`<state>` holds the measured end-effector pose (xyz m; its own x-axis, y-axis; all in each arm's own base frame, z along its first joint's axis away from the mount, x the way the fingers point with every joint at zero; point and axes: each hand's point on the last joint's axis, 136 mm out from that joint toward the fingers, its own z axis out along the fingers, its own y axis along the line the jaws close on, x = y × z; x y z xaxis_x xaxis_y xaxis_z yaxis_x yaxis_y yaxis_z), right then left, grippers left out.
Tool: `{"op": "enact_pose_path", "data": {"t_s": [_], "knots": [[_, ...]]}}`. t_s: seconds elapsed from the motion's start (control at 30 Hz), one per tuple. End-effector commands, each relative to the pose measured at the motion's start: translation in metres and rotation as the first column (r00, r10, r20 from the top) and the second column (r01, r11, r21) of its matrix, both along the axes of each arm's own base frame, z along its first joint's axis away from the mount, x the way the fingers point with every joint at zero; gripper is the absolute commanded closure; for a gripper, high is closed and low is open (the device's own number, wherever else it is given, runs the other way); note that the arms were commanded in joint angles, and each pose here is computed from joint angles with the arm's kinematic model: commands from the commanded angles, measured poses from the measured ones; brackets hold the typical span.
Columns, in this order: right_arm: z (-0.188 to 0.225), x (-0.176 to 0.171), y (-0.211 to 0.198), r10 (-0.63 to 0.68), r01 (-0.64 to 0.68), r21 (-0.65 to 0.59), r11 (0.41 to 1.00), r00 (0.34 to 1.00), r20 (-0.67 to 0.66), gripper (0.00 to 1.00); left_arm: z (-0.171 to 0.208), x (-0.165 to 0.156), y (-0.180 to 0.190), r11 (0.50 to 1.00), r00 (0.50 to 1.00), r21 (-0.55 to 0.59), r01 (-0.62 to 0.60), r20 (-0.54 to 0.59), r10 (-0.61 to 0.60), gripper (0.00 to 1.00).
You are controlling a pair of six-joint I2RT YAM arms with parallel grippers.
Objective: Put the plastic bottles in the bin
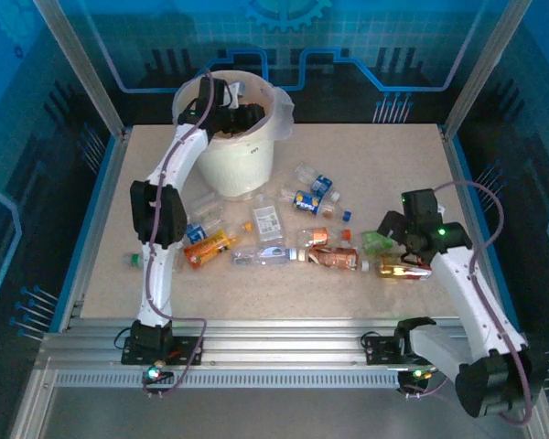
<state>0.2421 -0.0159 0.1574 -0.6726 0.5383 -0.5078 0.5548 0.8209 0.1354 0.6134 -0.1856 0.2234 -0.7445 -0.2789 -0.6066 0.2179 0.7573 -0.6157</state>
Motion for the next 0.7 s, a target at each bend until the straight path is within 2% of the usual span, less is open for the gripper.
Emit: {"op": "enact_pose_path", "data": {"t_s": [0.0, 0.23, 0.5, 0.67], "knots": [[-0.020, -0.037, -0.018, -0.176, 0.180, 0.035, 0.983, 0.980, -0.090, 0.00, 0.016, -0.005, -0.022, 0.996, 0.999, -0.072, 0.052, 0.009, -0.052, 0.56], [-0.046, -0.061, -0.021, -0.284, 0.300, 0.142, 0.943, 0.951, -0.123, 0.03, 0.010, -0.004, -0.025, 0.997, 0.998, -0.062, 0.056, 0.008, -0.056, 0.52], [-0.063, -0.057, -0.020, -0.321, 0.338, 0.218, 0.916, 0.941, -0.111, 0.00, 0.008, 0.001, -0.008, 1.000, 0.999, -0.002, 0.022, 0.028, -0.022, 0.26], [-0.072, -0.048, -0.020, -0.322, 0.339, 0.227, 0.913, 0.940, -0.112, 0.00, 0.018, 0.003, 0.008, 0.999, 0.998, 0.031, -0.016, 0.060, 0.014, 0.20]]}}
